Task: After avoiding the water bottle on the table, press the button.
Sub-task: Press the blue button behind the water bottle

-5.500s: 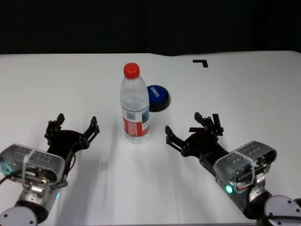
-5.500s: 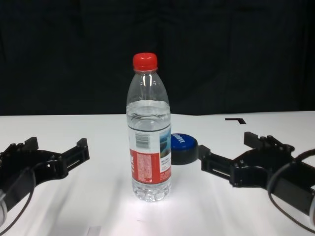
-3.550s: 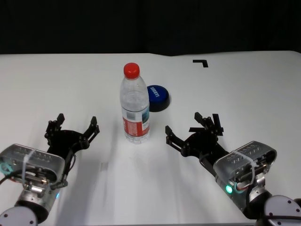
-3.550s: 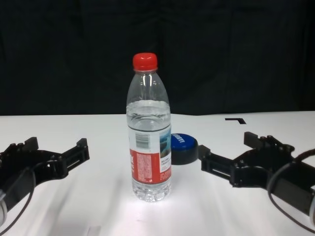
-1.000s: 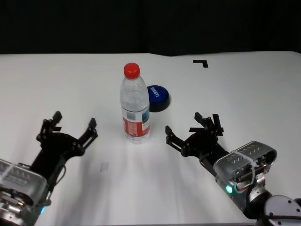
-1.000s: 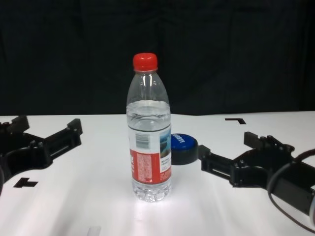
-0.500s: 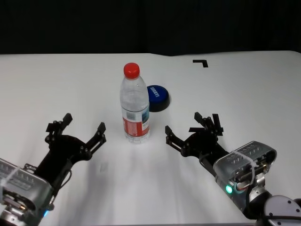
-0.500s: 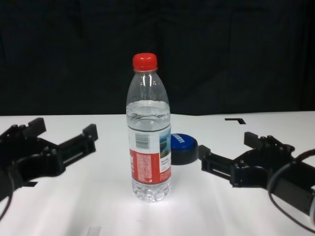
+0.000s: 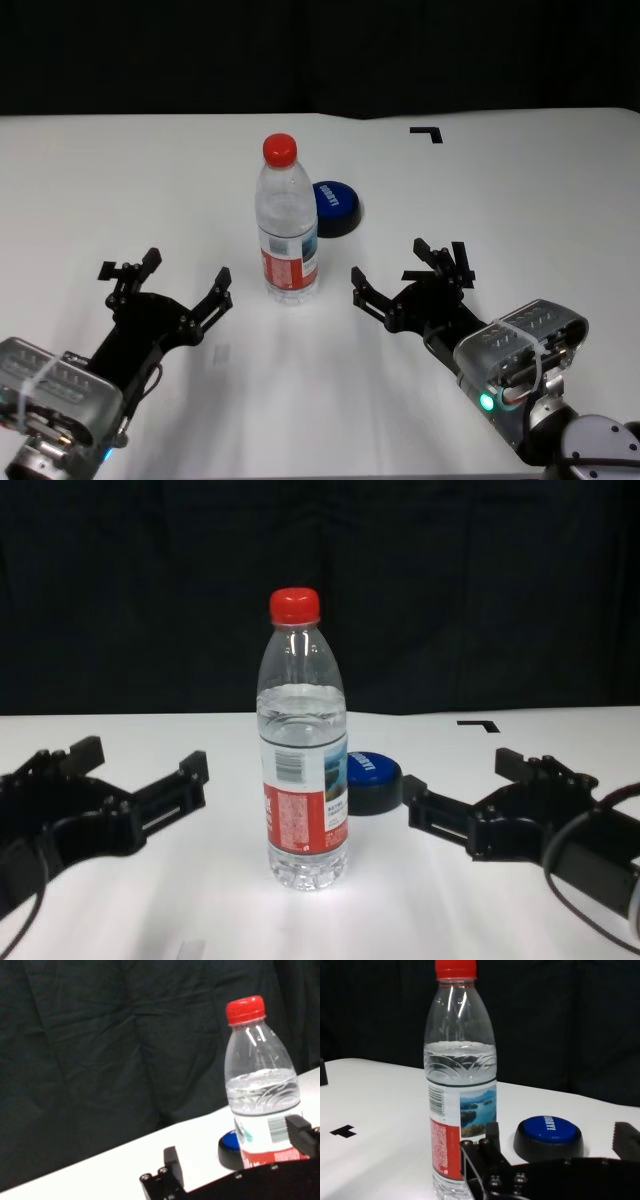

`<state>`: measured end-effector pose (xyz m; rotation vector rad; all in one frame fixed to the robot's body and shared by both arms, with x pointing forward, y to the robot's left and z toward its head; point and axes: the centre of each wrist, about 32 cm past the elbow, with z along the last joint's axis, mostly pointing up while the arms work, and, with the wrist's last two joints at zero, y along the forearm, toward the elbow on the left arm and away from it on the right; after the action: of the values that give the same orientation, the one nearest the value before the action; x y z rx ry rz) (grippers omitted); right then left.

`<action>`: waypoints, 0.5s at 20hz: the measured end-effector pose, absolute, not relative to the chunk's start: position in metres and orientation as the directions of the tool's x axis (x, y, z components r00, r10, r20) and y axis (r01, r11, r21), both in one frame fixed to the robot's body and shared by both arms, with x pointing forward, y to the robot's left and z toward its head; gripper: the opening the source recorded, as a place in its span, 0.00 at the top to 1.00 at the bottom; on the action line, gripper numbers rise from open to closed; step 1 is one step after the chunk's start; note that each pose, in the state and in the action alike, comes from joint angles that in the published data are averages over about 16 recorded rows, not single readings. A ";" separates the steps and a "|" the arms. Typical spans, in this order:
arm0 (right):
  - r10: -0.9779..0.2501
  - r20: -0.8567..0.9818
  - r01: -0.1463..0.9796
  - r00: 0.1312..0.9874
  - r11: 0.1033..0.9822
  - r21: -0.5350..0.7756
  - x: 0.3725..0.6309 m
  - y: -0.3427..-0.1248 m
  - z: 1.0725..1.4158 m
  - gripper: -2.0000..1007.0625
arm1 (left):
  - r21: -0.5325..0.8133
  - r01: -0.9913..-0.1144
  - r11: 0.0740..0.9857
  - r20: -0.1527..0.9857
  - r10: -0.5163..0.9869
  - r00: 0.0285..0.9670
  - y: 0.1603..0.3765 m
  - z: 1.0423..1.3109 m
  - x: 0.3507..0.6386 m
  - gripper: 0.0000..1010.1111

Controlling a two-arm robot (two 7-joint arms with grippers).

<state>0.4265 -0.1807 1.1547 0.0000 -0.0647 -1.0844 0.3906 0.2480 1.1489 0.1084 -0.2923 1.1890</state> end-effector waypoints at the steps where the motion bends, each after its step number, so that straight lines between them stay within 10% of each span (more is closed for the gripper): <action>1: -0.883 0.053 0.883 0.466 0.468 0.032 0.426 -0.181 1.155 0.00 | -0.068 -0.925 0.373 0.282 0.897 0.340 0.247 1.148 0.391 0.01; 10: -0.883 0.053 0.883 0.466 0.468 0.032 0.426 -0.181 1.155 0.00 | -0.058 -0.925 0.375 0.289 0.893 0.344 0.244 1.145 0.402 0.01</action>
<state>0.4265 -0.1808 1.1547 0.0000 -0.0647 -1.0844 0.4021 0.2438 1.1453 0.1234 -0.2926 1.1846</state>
